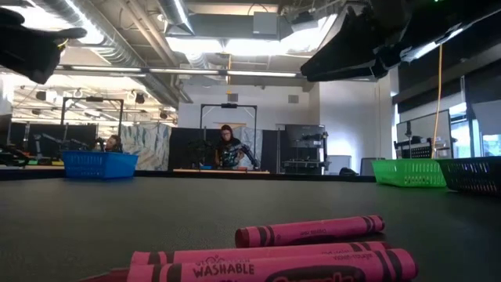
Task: Sort crayons
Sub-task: Put the pink crayon into the black bin
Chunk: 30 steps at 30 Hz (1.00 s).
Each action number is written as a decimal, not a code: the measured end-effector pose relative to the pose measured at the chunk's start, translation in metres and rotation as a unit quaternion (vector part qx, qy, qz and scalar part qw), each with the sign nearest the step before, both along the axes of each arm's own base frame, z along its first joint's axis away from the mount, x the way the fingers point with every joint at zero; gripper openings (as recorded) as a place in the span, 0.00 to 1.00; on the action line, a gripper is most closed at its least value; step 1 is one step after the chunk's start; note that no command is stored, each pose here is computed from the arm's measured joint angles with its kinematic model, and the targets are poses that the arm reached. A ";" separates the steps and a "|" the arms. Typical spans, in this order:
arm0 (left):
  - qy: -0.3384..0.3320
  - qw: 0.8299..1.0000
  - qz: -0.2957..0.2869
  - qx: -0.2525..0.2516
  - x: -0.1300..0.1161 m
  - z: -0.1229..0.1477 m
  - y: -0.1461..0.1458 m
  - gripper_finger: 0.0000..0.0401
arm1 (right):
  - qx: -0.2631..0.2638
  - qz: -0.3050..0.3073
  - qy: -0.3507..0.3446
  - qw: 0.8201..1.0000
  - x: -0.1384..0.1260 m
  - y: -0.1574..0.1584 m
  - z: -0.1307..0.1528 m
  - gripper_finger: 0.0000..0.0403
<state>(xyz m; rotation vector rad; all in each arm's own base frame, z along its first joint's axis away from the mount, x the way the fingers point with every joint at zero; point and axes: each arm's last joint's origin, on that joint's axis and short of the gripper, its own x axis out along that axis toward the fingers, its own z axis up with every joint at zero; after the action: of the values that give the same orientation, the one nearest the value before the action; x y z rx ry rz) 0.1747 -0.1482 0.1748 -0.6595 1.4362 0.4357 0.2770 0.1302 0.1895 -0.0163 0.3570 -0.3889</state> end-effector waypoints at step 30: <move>0.002 0.999 0.037 -0.026 -0.009 -0.029 0.006 0.30 | 0.002 0.001 -0.003 1.000 0.000 0.000 0.001 0.39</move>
<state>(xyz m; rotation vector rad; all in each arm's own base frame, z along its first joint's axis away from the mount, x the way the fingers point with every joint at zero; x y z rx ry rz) 0.1659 -0.1420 0.1459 -0.7547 1.4346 0.4595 0.2773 0.1303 0.1901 -0.0111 0.3525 -0.3868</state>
